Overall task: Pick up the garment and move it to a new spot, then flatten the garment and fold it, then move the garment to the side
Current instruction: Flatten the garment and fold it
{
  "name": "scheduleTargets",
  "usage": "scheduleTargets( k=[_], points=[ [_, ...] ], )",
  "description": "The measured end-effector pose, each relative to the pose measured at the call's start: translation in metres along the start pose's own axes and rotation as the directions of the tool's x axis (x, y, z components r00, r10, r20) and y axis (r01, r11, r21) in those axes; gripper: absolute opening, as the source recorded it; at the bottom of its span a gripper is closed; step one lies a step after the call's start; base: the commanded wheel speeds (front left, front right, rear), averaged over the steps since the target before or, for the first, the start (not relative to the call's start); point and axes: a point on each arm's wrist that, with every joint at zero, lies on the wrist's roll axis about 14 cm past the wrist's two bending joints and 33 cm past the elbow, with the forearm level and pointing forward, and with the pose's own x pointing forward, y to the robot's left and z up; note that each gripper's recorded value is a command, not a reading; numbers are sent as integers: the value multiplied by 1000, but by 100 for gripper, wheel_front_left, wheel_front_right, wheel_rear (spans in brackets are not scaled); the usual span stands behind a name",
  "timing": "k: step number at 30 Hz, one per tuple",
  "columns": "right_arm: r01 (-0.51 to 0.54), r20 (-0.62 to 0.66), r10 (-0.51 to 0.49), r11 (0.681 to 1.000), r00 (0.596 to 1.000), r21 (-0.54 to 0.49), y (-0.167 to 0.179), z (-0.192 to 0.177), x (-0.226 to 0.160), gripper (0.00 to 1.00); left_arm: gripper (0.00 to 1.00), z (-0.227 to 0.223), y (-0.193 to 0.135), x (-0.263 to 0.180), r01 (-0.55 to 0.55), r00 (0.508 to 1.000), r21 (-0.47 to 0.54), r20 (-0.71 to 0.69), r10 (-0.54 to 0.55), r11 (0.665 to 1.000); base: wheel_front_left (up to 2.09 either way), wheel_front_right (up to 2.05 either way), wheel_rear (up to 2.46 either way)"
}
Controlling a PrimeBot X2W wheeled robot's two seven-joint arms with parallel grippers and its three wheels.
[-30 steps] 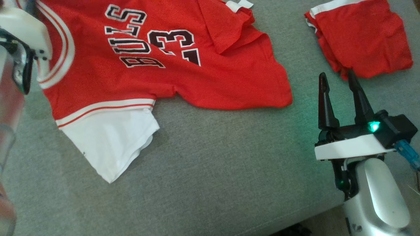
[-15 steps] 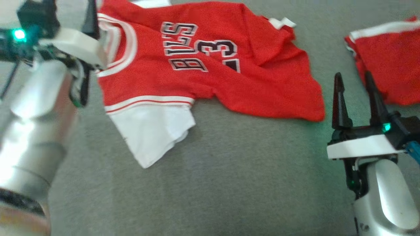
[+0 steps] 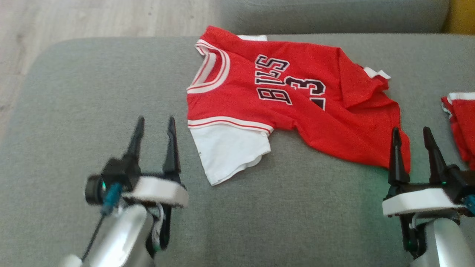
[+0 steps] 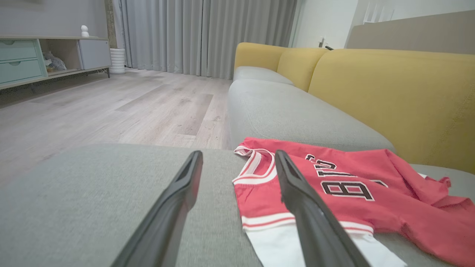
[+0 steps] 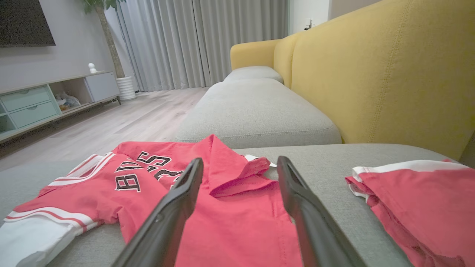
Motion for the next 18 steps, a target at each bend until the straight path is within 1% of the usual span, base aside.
scheduleTargets(
  k=[4,8,10,11,16,18],
  points=[
    [-24,11,24,1000,1000,3,9,4,1,100,100,-11,-1,-23,-2,1000,-14,-21,2,1000,0,0,0],
    [-31,9,31,1000,999,4,11,3,2,100,100,-23,-7,-27,19,998,-35,-54,-21,999,0,0,0],
    [-30,6,30,1000,1000,3,11,2,1,100,100,-36,-13,-28,39,995,-43,-92,-43,998,0,0,0],
    [-25,2,25,1000,1000,4,9,1,-1,100,100,-52,-21,-31,70,985,-49,-152,-76,996,0,0,0],
    [-7,-16,7,1000,1000,5,2,-5,-5,100,100,-89,-44,-37,145,938,-88,-305,-165,985,0,0,0],
    [6,-23,-6,1000,1000,10,-2,-7,-6,100,100,-105,-48,-39,164,907,-74,-382,-179,984,0,0,0]
  ],
)
